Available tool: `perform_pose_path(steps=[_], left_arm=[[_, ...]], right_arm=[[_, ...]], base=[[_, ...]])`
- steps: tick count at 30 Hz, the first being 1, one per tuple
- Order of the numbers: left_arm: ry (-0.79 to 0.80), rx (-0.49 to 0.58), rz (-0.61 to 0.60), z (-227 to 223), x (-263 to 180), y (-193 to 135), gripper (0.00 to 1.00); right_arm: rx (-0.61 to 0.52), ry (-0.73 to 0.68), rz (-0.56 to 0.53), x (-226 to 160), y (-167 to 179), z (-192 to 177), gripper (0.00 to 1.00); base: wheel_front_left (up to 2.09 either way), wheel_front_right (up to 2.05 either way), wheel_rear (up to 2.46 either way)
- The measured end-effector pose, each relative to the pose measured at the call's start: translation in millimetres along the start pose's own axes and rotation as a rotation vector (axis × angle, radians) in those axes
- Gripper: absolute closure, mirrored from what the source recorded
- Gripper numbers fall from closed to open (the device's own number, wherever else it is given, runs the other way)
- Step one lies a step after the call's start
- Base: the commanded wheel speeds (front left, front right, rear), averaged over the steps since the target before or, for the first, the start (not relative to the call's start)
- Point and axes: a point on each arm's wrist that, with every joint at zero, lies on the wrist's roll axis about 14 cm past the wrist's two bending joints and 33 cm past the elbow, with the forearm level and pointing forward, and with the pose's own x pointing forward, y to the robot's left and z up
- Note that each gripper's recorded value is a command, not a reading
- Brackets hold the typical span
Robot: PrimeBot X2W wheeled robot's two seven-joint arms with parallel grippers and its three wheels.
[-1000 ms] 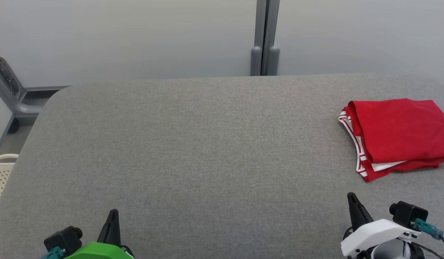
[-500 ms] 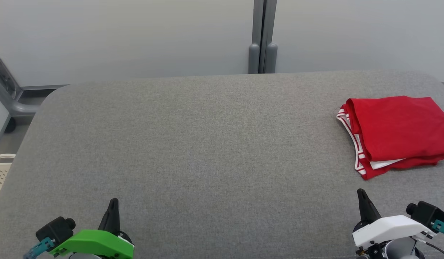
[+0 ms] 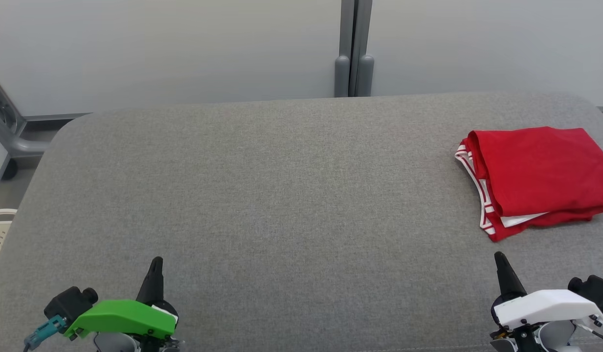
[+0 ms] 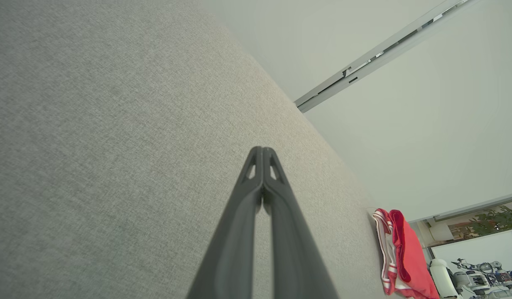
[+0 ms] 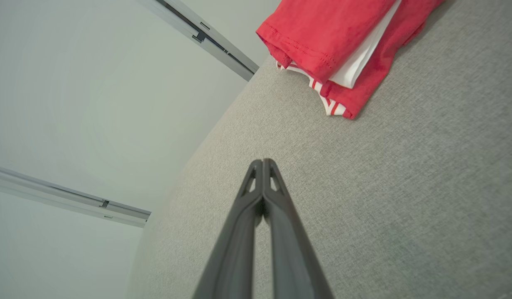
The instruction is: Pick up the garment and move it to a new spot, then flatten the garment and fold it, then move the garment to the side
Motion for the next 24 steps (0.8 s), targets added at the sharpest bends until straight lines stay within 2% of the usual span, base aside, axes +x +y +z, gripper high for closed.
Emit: perform_pose_path(steps=[24], left_arm=[[0.009, -0.258, -0.061, 4.6, 17.0, -18.6, 1.00]], right_arm=[[0.268, -0.055, -0.004, 1.6, -5.3, 21.9, 1.00]], base=[[0.00, 0.00, 0.00]])
